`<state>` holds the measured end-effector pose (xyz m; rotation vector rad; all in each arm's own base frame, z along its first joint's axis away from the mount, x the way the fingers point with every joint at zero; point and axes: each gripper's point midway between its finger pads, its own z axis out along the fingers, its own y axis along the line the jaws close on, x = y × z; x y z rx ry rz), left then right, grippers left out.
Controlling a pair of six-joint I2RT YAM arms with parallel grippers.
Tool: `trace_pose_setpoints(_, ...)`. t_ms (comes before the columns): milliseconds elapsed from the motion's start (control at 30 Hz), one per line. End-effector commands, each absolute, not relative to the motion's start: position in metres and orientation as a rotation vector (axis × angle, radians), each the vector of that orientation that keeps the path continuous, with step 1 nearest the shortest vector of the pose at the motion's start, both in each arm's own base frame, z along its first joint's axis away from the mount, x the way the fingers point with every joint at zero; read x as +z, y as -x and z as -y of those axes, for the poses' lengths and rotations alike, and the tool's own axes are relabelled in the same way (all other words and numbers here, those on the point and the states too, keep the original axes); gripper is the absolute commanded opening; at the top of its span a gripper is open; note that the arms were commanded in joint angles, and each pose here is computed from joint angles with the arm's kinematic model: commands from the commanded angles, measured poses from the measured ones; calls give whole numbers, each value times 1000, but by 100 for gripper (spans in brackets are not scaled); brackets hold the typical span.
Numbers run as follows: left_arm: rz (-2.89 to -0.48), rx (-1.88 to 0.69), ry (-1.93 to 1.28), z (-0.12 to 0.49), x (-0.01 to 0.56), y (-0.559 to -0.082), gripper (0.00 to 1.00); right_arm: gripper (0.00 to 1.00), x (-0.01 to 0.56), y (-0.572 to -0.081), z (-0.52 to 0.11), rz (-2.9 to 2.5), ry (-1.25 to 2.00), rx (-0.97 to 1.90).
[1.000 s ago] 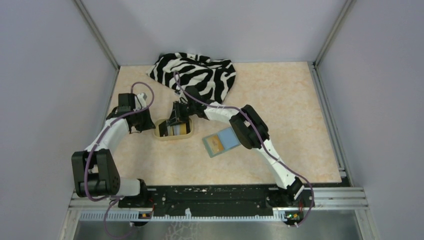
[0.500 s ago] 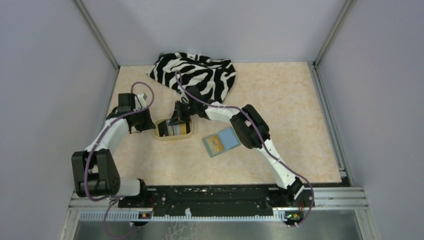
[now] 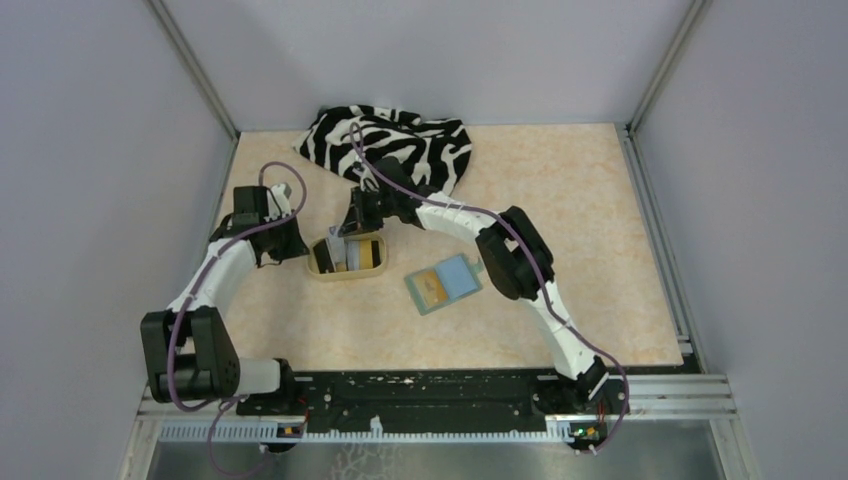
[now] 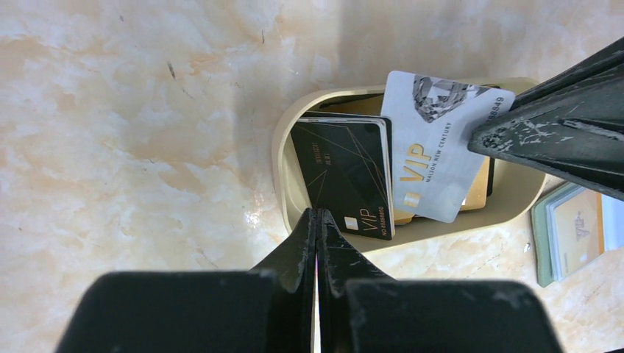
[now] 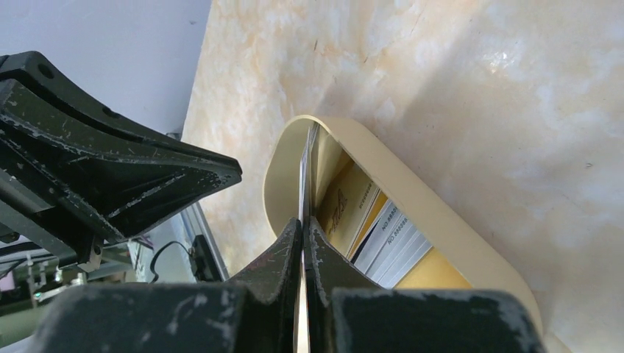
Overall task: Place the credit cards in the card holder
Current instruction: Pick up the credit card from the storage box.
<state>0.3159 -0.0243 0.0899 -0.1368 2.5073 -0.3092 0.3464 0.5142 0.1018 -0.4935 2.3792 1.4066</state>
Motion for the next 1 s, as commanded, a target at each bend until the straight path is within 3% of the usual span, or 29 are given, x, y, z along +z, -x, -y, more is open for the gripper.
trace_pose_setpoints(0, -2442, -292, 113, 21, 106, -319, 2, 0, 160, -354, -508, -2238, 539, 1374)
trace_pose_setpoints(267, -2224, -343, 27, 32, 159, -324, 9, 0, 195, -357, -486, -2144, 562, 1408)
trace_pose_setpoints(333, -2138, -411, -30, 44, 180, -322, 17, 0, 208, -355, -476, -2105, 570, 1455)
trace_pose_setpoints(433, -2007, -509, -78, 61, 210, -315, 43, 0, 224, -347, -453, -2034, 632, 1519)
trace_pose_setpoints(567, -1852, -666, -87, 84, 242, -297, 96, 0, 234, -328, -411, -1969, 769, 1573)
trace_pose_setpoints(767, -1638, -1161, -161, 137, 269, -253, 99, 0, 241, -288, -343, -1862, 951, 1702)
trace_pose_setpoints(833, -1571, -1337, -202, 151, 269, -233, 95, 0, 242, -273, -325, -1837, 1008, 1736)
trace_pose_setpoints(967, -1440, -1434, -248, 164, 263, -203, 92, 0, 239, -240, -301, -1790, 1121, 1770)
